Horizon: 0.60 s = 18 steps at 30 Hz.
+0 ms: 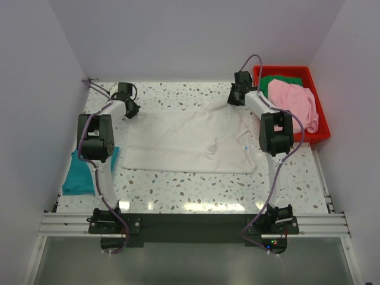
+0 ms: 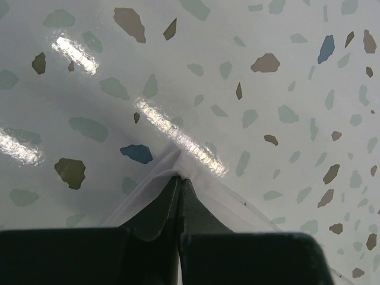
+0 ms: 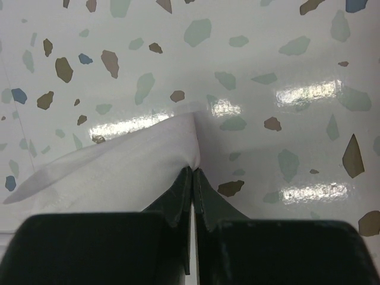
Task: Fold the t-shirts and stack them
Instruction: Fold the tshirt
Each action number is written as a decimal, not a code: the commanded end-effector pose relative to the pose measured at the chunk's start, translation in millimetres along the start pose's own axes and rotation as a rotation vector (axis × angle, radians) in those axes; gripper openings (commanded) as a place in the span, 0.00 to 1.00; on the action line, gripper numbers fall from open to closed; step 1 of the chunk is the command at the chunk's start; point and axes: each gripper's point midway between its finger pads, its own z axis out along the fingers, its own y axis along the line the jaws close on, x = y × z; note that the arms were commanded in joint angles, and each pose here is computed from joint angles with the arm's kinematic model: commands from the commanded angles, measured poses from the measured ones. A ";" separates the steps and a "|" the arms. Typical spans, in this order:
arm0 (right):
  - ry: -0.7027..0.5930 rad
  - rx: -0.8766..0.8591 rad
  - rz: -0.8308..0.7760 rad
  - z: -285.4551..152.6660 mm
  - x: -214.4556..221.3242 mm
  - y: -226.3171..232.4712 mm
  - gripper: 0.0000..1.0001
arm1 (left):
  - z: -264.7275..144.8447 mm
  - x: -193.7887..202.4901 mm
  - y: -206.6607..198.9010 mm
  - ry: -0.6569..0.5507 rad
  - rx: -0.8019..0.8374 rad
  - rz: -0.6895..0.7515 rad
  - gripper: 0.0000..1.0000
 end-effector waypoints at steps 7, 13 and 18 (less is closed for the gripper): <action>-0.205 -0.045 -0.001 -47.1 -64.5 12.9 0.00 | -21.5 -32.8 -20.2 -0.078 0.130 -0.044 0.00; -0.235 -0.058 -0.008 -61.6 -72.4 14.8 0.00 | -33.2 -41.4 -25.9 -0.105 0.172 -0.038 0.00; -0.250 -0.058 -0.016 -74.0 -76.2 13.1 0.00 | -38.5 -41.7 -25.5 -0.104 0.191 -0.042 0.00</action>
